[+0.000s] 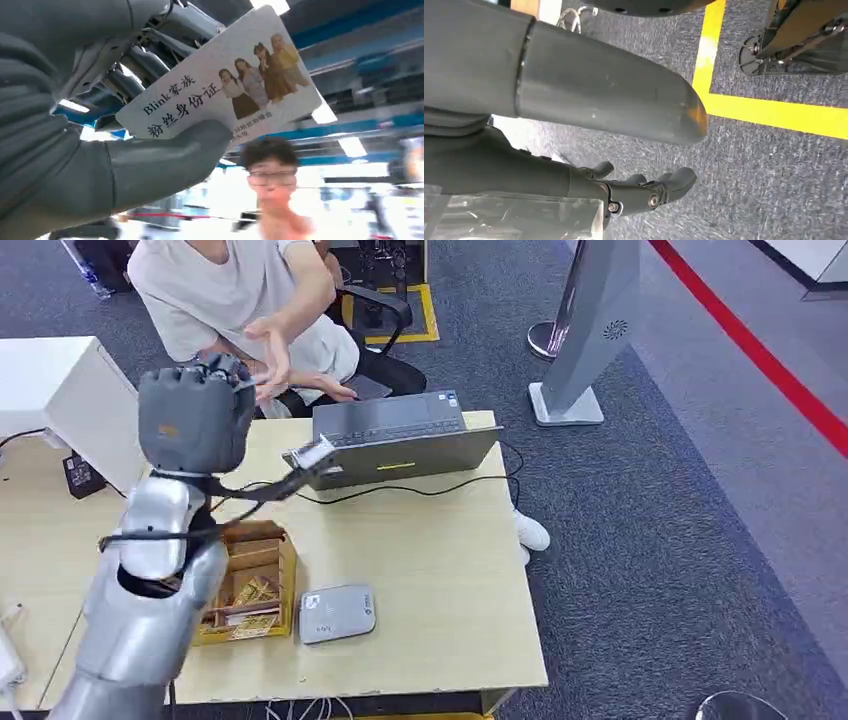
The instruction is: Pass the card to the sensor for recognition and then transmit it.
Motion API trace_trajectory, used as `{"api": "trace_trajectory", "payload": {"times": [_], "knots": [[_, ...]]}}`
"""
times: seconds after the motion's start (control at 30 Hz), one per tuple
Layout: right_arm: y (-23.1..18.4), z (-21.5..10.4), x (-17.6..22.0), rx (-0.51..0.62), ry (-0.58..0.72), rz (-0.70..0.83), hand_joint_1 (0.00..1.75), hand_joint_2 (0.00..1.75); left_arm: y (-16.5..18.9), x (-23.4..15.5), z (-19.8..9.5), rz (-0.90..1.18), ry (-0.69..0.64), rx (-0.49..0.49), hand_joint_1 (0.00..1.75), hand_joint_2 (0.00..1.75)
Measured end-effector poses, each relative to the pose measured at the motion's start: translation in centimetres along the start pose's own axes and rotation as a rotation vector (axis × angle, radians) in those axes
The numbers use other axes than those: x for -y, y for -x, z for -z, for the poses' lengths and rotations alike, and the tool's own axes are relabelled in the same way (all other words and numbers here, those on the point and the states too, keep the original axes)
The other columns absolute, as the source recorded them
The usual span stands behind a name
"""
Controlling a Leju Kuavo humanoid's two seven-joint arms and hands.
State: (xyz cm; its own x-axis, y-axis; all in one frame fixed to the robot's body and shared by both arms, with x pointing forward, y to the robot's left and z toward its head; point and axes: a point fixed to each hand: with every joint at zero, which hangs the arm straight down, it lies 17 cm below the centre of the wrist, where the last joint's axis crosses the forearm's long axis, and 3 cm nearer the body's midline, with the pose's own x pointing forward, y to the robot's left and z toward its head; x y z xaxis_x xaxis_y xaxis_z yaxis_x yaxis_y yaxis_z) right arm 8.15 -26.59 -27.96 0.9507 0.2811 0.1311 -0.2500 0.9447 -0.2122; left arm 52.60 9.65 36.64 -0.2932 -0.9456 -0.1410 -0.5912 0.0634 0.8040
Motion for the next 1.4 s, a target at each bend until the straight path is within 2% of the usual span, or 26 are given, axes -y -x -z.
{"api": "trace_trajectory", "payload": {"times": [0.17, 0.33, 0.37, 0.7, 1.03, 1.13, 1.23, 1.4], "knots": [[-0.3, 0.0, -0.1, -0.005, -0.007, -0.015, 0.00, 0.00, 7.2, 5.3, 1.4, 0.075, 0.126, -0.141, 1.75, 1.75], [-0.2, 0.0, -0.2, -0.014, -0.011, -0.009, 0.00, 0.00, 10.8, 9.1, 0.4, 0.087, 0.234, -0.223, 1.75, 1.75], [-0.1, -0.1, -0.3, -0.021, -0.014, -0.010, 0.00, 0.00, 11.2, 9.7, 0.0, 0.086, 0.252, -0.237, 0.00, 1.75], [0.1, -0.1, -0.4, -0.024, -0.020, -0.007, 0.00, 0.00, 12.0, 12.5, -1.5, 0.055, 0.331, -0.270, 0.00, 1.75], [0.5, -0.2, -0.8, -0.031, -0.033, 0.007, 0.00, 0.00, 9.5, 13.0, -2.2, 0.014, 0.354, -0.237, 0.00, 1.75], [0.8, -0.2, -0.9, -0.041, -0.033, 0.041, 0.00, 0.00, 6.9, 12.9, -3.0, -0.061, 0.386, -0.188, 0.00, 1.75], [1.2, -0.2, -0.8, -0.062, -0.029, 0.101, 0.00, 0.00, 2.8, 11.7, -5.1, -0.139, 0.414, -0.130, 0.00, 1.75], [1.7, -0.2, -0.8, -0.077, -0.025, 0.150, 0.00, 0.00, -2.2, 7.9, -7.0, -0.207, 0.337, -0.027, 0.00, 1.75]]}}
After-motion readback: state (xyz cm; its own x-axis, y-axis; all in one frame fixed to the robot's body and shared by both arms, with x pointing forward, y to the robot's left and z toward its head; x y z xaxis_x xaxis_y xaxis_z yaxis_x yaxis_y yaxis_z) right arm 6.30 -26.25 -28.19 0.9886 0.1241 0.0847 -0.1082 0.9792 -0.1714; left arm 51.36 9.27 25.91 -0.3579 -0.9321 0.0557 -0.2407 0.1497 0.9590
